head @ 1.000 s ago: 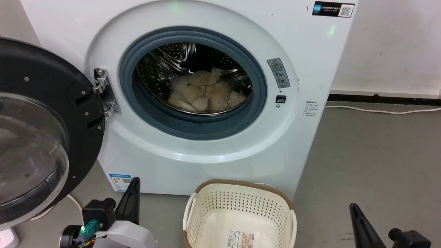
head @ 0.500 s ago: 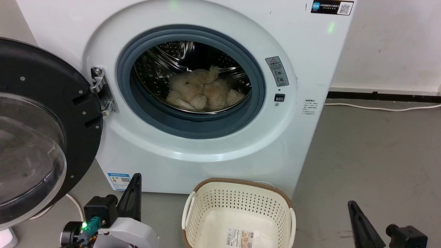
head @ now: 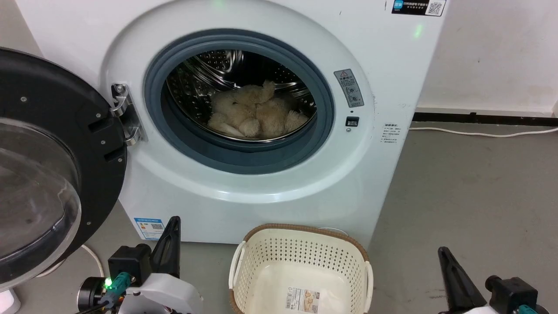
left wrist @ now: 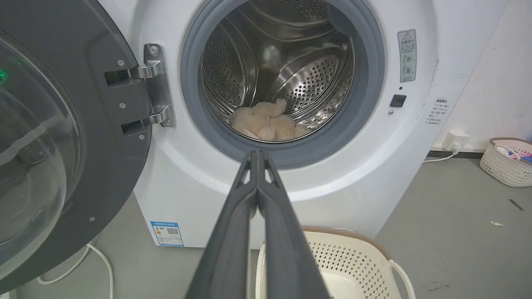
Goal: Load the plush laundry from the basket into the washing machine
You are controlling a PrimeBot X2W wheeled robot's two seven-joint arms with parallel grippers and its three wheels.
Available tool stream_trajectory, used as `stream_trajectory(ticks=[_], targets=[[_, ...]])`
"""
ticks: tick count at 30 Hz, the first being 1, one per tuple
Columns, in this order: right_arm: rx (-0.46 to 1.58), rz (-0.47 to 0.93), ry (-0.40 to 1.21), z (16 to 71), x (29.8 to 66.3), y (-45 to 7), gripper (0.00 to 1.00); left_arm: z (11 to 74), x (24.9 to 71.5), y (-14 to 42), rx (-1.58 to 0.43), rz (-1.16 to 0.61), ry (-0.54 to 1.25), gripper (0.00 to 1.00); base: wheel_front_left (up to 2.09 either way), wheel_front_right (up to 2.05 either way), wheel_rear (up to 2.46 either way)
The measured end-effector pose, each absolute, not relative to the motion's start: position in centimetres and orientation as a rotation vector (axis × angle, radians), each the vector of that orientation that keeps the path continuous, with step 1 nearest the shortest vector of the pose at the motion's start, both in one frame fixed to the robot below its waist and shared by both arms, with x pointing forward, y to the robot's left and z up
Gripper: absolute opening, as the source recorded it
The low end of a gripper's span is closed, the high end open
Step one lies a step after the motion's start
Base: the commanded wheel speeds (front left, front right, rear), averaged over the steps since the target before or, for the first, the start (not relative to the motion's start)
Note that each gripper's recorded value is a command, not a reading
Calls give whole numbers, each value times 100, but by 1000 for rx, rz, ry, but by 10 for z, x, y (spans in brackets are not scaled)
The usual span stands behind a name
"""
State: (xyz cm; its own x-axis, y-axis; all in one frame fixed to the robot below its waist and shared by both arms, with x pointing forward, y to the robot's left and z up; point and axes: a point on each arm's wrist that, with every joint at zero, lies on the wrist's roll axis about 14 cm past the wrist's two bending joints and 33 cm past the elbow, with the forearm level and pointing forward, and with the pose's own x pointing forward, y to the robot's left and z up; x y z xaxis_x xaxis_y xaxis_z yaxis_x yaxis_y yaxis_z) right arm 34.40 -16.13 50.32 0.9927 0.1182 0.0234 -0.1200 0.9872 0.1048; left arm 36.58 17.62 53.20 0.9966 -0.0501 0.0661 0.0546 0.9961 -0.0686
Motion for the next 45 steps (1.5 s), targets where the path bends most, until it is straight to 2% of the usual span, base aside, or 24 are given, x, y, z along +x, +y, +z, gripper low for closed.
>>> stream_trajectory(ticks=[45], targets=[[19, 130, 7, 514, 359, -160, 0, 533, 373, 175, -1, -27, -40, 0, 0, 0, 0]])
